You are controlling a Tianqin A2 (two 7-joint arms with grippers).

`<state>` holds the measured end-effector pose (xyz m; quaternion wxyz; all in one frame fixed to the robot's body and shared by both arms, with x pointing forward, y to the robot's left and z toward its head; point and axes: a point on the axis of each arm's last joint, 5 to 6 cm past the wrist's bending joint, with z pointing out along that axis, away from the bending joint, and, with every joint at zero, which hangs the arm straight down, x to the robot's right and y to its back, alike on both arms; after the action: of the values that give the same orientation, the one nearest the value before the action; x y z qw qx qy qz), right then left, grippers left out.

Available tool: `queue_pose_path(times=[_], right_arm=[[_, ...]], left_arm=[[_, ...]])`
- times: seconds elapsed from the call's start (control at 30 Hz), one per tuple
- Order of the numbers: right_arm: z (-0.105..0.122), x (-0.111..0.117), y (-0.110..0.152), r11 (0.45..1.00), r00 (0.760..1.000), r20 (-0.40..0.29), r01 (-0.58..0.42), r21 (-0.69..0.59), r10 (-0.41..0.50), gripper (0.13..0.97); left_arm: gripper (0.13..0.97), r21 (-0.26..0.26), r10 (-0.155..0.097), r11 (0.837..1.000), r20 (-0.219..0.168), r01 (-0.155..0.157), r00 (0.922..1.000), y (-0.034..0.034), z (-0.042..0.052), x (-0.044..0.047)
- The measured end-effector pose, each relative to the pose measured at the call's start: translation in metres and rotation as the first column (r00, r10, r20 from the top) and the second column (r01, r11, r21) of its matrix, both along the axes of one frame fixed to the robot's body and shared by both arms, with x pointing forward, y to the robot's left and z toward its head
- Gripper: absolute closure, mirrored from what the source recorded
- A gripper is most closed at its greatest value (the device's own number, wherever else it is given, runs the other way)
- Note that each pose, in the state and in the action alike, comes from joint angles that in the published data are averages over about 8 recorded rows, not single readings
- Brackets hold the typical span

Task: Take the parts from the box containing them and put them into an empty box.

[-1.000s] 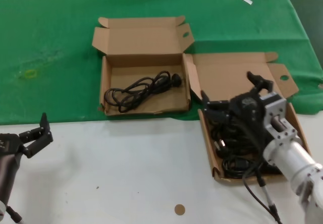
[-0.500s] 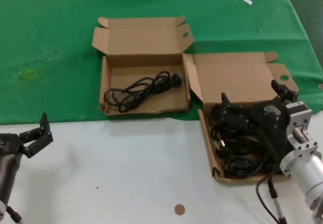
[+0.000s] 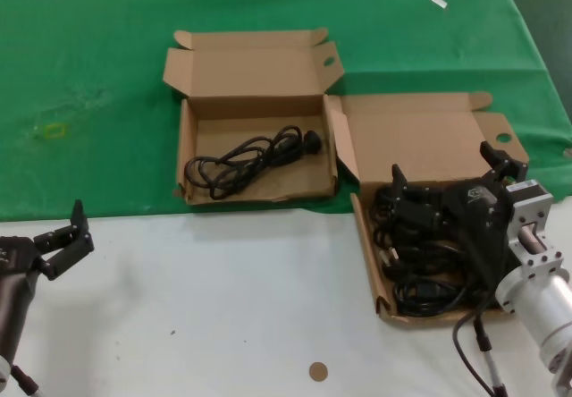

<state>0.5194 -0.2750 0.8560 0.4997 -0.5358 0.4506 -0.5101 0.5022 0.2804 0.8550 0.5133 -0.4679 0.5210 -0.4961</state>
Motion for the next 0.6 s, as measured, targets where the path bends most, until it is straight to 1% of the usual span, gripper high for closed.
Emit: queue_pose_path(times=[0.6], right_arm=[[0.0000, 0.0000, 0.0000, 1.000, 1.000, 0.000, 0.000, 0.000, 0.000, 0.130]], left_arm=[[0.132, 0.000, 0.000, 1.000, 0.000, 0.000, 1.0000, 0.0000, 0.0000, 0.0000]])
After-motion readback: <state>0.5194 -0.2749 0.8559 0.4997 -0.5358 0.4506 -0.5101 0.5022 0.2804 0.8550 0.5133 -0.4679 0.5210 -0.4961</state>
